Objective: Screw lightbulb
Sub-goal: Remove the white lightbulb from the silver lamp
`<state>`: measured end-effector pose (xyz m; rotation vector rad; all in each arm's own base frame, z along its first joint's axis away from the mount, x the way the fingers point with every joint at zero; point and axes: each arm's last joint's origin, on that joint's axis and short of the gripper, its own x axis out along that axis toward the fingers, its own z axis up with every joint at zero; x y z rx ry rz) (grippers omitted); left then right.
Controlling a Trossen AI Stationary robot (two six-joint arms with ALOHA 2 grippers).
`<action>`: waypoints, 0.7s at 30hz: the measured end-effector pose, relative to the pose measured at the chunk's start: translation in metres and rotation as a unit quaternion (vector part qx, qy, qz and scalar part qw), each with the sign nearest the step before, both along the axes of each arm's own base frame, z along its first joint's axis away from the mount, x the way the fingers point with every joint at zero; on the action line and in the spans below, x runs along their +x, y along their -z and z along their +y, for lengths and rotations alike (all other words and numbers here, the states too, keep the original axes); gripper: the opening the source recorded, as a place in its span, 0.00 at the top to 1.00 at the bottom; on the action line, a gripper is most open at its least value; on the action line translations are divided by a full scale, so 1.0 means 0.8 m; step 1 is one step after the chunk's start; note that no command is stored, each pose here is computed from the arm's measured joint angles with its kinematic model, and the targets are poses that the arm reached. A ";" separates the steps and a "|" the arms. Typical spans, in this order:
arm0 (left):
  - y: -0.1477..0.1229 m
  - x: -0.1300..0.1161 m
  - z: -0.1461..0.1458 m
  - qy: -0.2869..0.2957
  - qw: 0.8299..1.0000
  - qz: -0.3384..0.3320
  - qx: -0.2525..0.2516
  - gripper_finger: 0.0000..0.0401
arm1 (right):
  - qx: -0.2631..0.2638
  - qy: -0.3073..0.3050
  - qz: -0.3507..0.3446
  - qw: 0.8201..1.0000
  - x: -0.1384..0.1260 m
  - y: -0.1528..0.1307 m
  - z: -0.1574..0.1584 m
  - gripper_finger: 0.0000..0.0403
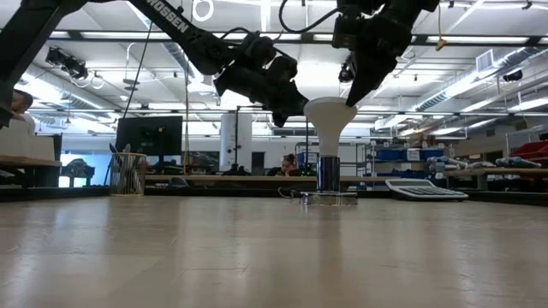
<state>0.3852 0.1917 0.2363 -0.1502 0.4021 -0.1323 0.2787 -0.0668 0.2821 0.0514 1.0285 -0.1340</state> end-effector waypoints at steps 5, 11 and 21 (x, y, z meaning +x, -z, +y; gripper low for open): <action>0.002 -0.003 -0.001 0.002 1.000 0.017 0.000 1.00 | -0.016 0.016 0.008 1.000 -0.002 0.000 -0.003 0.98; 0.000 -0.007 -0.003 0.004 1.000 0.028 -0.004 1.00 | -0.016 0.031 0.019 0.999 -0.005 0.002 -0.009 0.98; -0.009 -0.016 -0.011 0.016 0.999 0.044 -0.008 1.00 | -0.035 0.069 0.042 0.996 -0.014 0.004 -0.025 0.98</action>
